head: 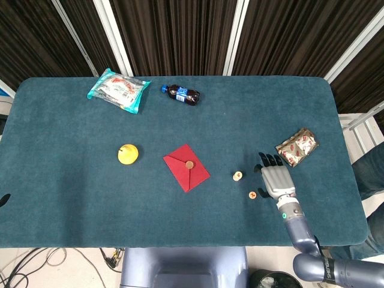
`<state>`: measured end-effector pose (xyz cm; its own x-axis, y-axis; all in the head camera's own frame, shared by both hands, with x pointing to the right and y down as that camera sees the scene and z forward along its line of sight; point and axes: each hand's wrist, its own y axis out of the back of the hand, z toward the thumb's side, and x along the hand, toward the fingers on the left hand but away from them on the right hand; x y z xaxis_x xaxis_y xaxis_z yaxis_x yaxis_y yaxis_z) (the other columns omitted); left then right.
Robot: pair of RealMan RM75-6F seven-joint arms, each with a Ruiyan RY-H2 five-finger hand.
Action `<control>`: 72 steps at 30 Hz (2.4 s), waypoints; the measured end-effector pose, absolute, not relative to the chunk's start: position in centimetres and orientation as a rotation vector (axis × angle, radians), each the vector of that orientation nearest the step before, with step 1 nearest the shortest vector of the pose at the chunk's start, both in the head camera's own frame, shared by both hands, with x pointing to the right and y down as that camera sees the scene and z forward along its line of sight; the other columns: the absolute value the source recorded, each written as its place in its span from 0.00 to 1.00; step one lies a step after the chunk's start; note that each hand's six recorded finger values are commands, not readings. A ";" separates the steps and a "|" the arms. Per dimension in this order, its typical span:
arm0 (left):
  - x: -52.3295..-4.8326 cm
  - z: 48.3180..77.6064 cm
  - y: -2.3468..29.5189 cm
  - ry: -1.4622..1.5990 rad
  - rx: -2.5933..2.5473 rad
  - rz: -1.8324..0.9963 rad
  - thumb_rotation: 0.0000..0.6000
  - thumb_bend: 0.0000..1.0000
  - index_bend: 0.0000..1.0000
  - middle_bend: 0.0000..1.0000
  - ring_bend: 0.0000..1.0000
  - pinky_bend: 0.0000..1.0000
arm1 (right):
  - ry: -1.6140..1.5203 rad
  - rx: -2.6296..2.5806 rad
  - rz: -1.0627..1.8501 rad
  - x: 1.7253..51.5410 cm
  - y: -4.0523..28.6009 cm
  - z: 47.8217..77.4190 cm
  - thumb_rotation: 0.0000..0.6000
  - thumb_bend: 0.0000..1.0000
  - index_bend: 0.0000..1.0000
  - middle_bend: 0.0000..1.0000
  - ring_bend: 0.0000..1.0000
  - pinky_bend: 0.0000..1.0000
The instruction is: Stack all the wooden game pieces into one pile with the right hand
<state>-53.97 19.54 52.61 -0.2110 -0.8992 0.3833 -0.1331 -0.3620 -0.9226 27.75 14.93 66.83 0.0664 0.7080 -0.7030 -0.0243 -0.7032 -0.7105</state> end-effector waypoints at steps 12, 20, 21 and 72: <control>-54.1 52.7 19.6 1.254 -1.441 -1.642 1.00 0.15 0.07 0.00 0.00 0.00 | -0.722 -1.861 1.715 27.6 18.1 68.8 1.00 0.37 0.35 0.00 0.00 0.00; -54.1 52.7 19.6 1.249 -1.442 -1.646 1.00 0.15 0.07 0.00 0.00 0.00 | -0.757 -1.880 1.700 27.4 19.2 69.3 1.00 0.37 0.36 0.00 0.00 0.00; -54.1 52.7 19.6 1.250 -1.440 -1.646 1.00 0.15 0.07 0.00 0.00 0.00 | -0.762 -1.880 1.699 27.4 19.3 69.3 1.00 0.37 0.36 0.00 0.00 0.00; -54.1 52.7 19.6 1.253 -1.444 -1.646 1.00 0.15 0.07 0.00 0.00 0.00 | -0.788 -1.878 1.696 27.3 19.5 70.8 1.00 0.37 0.50 0.00 0.00 0.00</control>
<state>-54.14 19.57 52.66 -0.2198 -0.8944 0.3895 -0.1371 -0.3669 -0.9201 27.33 19.47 70.78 0.0633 0.6984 -0.7129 0.0947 -0.7153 -0.6924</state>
